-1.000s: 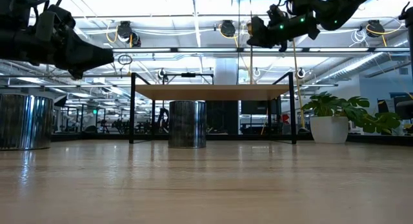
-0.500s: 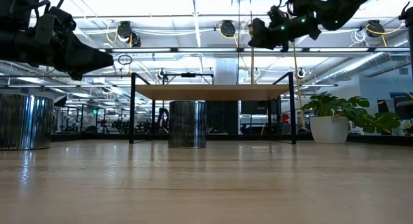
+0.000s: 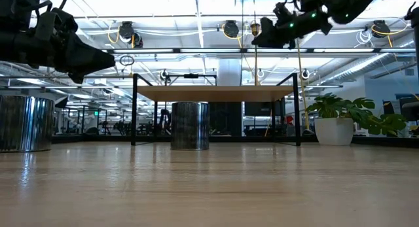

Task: Pick & Place candle stick holders
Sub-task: Put the gold candle holder on the shelf

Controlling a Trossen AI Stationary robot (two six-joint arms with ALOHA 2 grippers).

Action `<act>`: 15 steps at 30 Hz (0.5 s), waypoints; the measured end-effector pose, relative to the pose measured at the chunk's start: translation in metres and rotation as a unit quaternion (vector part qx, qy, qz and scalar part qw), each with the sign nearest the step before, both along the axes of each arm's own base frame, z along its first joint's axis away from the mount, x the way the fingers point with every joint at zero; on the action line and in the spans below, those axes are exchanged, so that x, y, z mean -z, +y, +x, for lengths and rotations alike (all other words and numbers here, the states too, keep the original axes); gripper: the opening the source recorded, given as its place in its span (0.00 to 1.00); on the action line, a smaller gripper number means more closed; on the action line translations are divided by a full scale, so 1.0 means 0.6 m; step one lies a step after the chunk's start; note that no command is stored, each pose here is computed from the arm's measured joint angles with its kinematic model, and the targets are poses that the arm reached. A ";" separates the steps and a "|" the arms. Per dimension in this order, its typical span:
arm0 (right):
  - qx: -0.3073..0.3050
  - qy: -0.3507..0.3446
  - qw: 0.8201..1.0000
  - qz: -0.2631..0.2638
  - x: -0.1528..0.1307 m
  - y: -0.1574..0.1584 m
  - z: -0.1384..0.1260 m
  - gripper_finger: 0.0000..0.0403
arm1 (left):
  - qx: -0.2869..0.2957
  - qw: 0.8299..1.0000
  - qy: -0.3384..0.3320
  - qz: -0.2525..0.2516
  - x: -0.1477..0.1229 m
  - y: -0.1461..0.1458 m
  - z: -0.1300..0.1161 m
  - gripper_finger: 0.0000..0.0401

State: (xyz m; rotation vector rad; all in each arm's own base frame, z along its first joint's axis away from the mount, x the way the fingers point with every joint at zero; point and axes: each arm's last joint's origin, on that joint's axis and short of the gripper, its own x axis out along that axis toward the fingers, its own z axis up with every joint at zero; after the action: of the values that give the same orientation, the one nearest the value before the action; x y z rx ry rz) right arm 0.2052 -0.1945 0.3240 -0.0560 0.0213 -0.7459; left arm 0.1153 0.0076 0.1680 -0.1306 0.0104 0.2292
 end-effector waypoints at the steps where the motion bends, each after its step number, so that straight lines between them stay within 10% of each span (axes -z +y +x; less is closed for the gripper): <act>1: -0.004 0.007 1.000 0.000 -0.005 0.008 -0.004 0.44 | 0.004 1.000 0.000 -0.002 0.000 0.000 0.000 0.26; 10: -0.100 0.112 0.989 0.001 -0.037 0.133 -0.052 0.50 | 0.031 0.999 -0.002 -0.004 0.000 -0.003 0.001 0.26; 15: -0.239 0.194 0.950 0.060 -0.019 0.221 -0.084 0.48 | 0.068 0.998 -0.002 -0.005 -0.001 -0.006 0.001 0.26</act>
State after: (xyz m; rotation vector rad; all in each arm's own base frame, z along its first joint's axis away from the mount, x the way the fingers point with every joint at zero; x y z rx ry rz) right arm 0.1548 -0.0619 0.3355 -0.0880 0.4154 -0.2372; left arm 0.1160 0.0037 0.1684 -0.1395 0.0155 0.0935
